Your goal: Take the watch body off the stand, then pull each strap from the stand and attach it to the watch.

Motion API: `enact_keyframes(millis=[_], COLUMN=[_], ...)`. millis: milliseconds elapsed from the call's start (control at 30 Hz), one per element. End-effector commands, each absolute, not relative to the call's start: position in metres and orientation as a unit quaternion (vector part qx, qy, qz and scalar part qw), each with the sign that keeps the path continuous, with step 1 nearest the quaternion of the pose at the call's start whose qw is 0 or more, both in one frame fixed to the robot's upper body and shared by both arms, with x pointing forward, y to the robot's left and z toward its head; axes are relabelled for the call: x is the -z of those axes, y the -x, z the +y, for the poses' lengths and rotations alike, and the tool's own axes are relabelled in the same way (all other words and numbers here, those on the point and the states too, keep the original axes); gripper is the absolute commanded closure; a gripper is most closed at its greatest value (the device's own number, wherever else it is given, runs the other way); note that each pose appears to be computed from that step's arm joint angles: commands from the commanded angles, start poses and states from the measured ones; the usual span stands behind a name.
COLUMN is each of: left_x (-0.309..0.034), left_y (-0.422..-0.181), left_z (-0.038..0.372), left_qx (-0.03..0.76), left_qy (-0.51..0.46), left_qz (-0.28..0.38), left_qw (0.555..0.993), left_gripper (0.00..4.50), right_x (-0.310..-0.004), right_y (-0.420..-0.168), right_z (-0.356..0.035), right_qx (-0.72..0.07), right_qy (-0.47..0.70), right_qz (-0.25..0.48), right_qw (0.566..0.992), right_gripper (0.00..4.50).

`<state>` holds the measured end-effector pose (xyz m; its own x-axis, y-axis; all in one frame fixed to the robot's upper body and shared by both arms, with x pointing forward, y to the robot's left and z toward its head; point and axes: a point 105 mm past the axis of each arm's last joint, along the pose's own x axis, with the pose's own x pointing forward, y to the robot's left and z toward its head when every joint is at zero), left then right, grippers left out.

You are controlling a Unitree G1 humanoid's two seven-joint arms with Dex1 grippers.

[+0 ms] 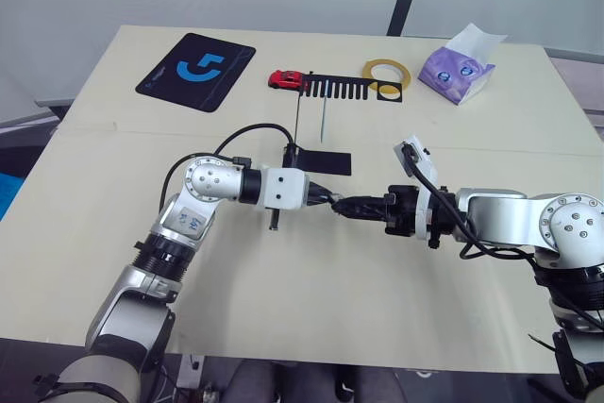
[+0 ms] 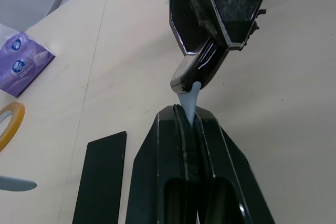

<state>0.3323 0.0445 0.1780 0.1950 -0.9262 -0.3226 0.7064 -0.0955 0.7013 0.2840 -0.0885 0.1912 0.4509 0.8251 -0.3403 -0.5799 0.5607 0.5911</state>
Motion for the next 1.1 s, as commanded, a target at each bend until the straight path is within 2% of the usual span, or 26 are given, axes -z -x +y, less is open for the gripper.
enact_keyframes(millis=[33,67,100,167,367,400,567,800,1100], left_x=[-0.19,-0.191,-0.191,-0.193,-0.207,-0.21,-0.233,-0.226,-0.223], left_y=[-0.329,-0.329,-0.329,-0.324,-0.305,-0.302,-0.287,-0.28,-0.274], left_z=[0.042,0.044,0.045,0.049,0.08,0.083,0.09,0.085,0.081], left_qx=[0.621,0.622,0.623,0.632,0.665,0.672,0.711,0.721,0.729], left_qy=[-0.404,-0.397,-0.392,-0.387,-0.325,-0.312,-0.23,-0.262,-0.255], left_qz=[-0.151,-0.146,-0.143,-0.14,-0.096,-0.088,-0.056,-0.058,-0.057], left_qw=[0.654,0.658,0.661,0.656,0.665,0.666,0.663,0.639,0.632], left_gripper=[4.5,4.5,3.77,3.1,0.27,0.05,0.05,0.05,0.05], right_x=[-0.201,-0.202,-0.202,-0.202,-0.207,-0.208,-0.215,-0.208,-0.206], right_y=[-0.285,-0.285,-0.285,-0.285,-0.276,-0.275,-0.259,-0.237,-0.244], right_z=[-0.091,-0.092,-0.092,-0.093,-0.096,-0.096,-0.092,-0.09,-0.095], right_qx=[-0.428,-0.428,-0.428,-0.43,-0.458,-0.464,-0.531,-0.598,-0.586], right_qy=[-0.2,-0.195,-0.192,-0.155,-0.026,-0.008,0.154,0.295,0.318], right_qz=[0.288,0.286,0.285,0.273,0.224,0.217,0.125,0.042,0.033], right_qw=[0.833,0.835,0.836,0.846,0.86,0.859,0.824,0.744,0.745], right_gripper=[3.0,3.0,3.0,3.0,3.0,3.0,3.0,3.0,3.0])
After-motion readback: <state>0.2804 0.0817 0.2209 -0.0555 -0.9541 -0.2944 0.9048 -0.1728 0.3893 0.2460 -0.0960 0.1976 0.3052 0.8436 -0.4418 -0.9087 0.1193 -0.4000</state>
